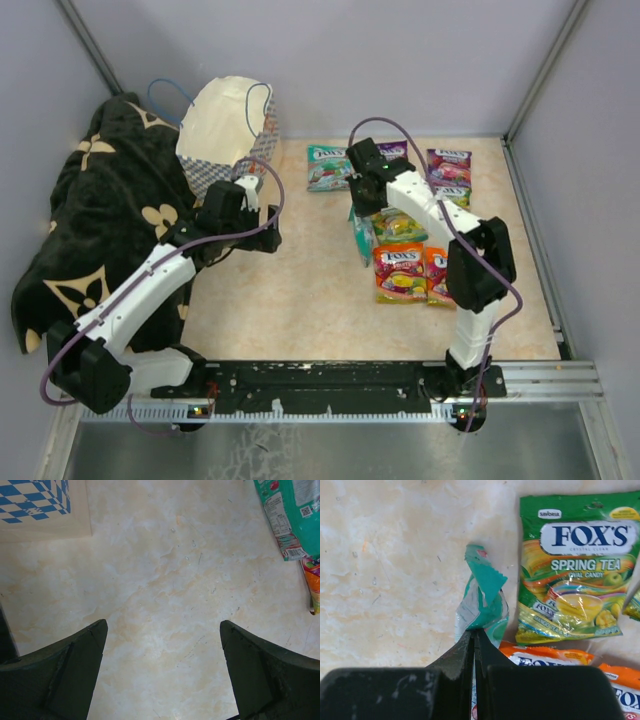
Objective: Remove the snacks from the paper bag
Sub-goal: Adjust the snack at the center of the board.
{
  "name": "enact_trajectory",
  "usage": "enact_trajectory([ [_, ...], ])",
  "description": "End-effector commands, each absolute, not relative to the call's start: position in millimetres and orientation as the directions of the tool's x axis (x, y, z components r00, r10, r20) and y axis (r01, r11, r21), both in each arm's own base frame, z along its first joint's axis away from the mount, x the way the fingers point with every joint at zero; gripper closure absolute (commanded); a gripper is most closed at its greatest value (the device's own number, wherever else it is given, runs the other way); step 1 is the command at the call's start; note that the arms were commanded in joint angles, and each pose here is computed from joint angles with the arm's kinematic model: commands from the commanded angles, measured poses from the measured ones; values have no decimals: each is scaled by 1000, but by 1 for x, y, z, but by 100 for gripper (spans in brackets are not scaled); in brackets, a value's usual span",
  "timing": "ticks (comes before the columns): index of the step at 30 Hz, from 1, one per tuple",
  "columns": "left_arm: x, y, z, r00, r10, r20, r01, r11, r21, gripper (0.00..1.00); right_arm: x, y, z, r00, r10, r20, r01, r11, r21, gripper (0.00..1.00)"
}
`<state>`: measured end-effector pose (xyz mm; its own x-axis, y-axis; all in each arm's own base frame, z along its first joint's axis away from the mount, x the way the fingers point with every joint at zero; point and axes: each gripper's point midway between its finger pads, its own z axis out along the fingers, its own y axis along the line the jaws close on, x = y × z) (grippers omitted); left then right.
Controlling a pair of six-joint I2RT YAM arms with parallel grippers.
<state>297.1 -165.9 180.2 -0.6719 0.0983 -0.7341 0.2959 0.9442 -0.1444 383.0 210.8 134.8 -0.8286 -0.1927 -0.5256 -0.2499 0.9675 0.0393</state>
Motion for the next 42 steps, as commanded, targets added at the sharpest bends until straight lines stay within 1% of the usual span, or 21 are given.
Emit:
enact_trajectory([
  [1, 295, -156, 190, -653, 101, -750, 282, 952, -118, 1, 394, 230, 141, -815, -221, -535, -267, 964, 9, 100],
  [5, 293, -156, 191, -651, 97, -753, 289, 949, -128, 1, 396, 251, 137, -820, -222, -528, -282, 959, 35, 100],
  [10, 291, -158, 187, -659, 95, -746, 299, 943, -144, 1, 396, 283, 129, -828, -207, -522, -314, 941, 124, 100],
  [11, 291, -158, 185, -661, 94, -744, 296, 944, -144, 1, 397, 292, 128, -830, -193, -524, -322, 932, 167, 97],
  [12, 292, -158, 182, -666, 97, -740, 293, 946, -140, 1, 396, 302, 129, -831, -184, -525, -337, 917, 212, 87],
  [15, 292, -155, 170, -687, 119, -717, 289, 950, -118, 1, 390, 333, 152, -814, -141, -564, -404, 835, 374, 48],
  [17, 291, -158, 165, -704, 117, -700, 282, 951, -124, 2, 390, 338, 172, -789, -105, -605, -429, 799, 421, 27],
  [18, 291, -160, 163, -710, 115, -695, 282, 950, -131, 2, 392, 336, 180, -780, -88, -620, -432, 792, 432, 21],
  [19, 291, -164, 162, -713, 111, -692, 283, 949, -139, 2, 395, 331, 186, -774, -68, -630, -428, 789, 441, 18],
  [21, 292, -177, 160, -710, 114, -695, 300, 942, -153, 2, 401, 314, 192, -769, -25, -638, -406, 790, 459, 19],
  [23, 292, -196, 155, -709, 120, -695, 335, 925, -182, 4, 405, 293, 187, -773, 1, -635, -370, 812, 452, 24],
  [26, 299, -223, 142, -725, 117, -679, 367, 900, -236, 9, 399, 263, 158, -794, -5, -608, -305, 868, 392, 30],
  [28, 305, -240, 135, -740, 106, -664, 384, 877, -288, 16, 392, 250, 138, -806, -15, -591, -278, 892, 357, 36],
  [30, 313, -262, 131, -741, 83, -667, 410, 842, -350, 24, 385, 240, 120, -816, -20, -578, -255, 909, 330, 42],
  [33, 324, -288, 131, -731, 50, -681, 452, 783, -427, 35, 380, 228, 96, -825, -24, -565, -230, 927, 296, 47],
  [37, 339, -316, 130, -724, 38, -689, 485, 737, -470, 48, 376, 223, 77, -838, -40, -544, -226, 933, 279, 53],
  [40, 348, -327, 121, -724, 54, -688, 490, 743, -457, 49, 378, 223, 72, -837, -48, -545, -230, 934, 272, 56],
  [42, 353, -332, 115, -724, 50, -688, 483, 749, -453, 48, 377, 223, 69, -840, -51, -540, -232, 934, 272, 56],
])
